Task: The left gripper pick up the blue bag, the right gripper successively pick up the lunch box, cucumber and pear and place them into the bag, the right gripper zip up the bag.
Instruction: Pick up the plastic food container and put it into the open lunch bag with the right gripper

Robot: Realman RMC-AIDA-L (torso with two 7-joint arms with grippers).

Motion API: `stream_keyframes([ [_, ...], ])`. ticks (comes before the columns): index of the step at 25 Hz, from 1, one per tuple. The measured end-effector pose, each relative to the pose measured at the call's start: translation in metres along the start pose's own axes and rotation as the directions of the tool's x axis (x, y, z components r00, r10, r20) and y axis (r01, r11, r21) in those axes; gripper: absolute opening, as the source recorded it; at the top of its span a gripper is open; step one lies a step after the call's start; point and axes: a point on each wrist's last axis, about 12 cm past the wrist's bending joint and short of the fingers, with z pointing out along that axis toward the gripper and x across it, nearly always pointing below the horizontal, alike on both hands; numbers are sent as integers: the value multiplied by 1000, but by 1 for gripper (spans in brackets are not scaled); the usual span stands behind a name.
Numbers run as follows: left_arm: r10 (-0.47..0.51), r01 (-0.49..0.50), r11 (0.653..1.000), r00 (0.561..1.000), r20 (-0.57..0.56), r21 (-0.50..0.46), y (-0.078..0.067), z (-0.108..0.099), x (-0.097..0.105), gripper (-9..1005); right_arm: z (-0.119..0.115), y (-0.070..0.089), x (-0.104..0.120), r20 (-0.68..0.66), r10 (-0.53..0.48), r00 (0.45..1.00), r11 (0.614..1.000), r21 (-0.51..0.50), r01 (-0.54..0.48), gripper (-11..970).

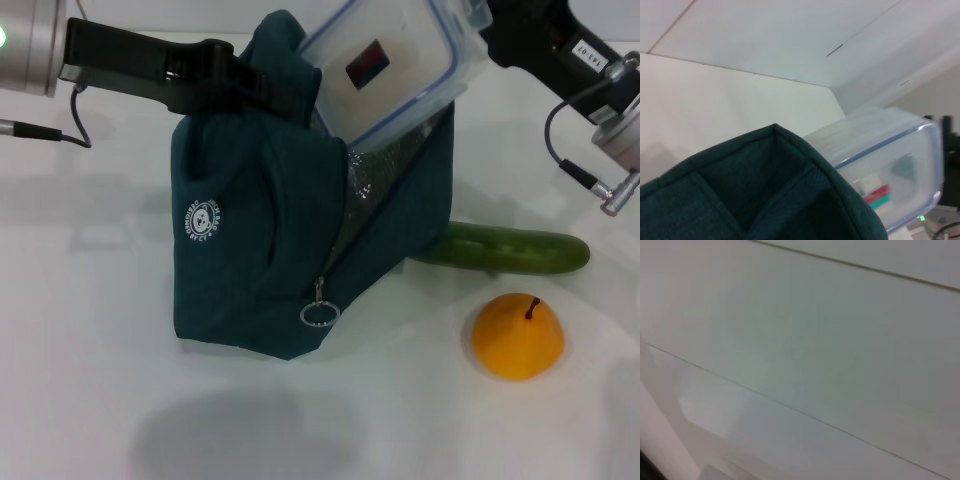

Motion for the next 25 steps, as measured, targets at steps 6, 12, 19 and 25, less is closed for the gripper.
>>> stream_keyframes([
  [6, 2, -2, 1000, 1000, 5, 26, -2, 2, 1, 40, 6, -8, 10, -94, -8, 996, 997, 73, 14, 87],
  [12, -13, 13, 999, 1000, -5, 41, 0, 5, 5, 40, 16, -14, 21, -192, 3, 981, 992, 125, 21, 88],
  [19, -24, 26, 997, 999, -27, 73, 3, 10, 11, 40, 20, -18, 23, -195, -2, 981, 986, 161, 34, 88],
  [25, -23, 24, 998, 999, -25, 62, 4, 8, 10, 40, 20, -17, 21, -181, -18, 983, 988, 146, 45, 88],
])
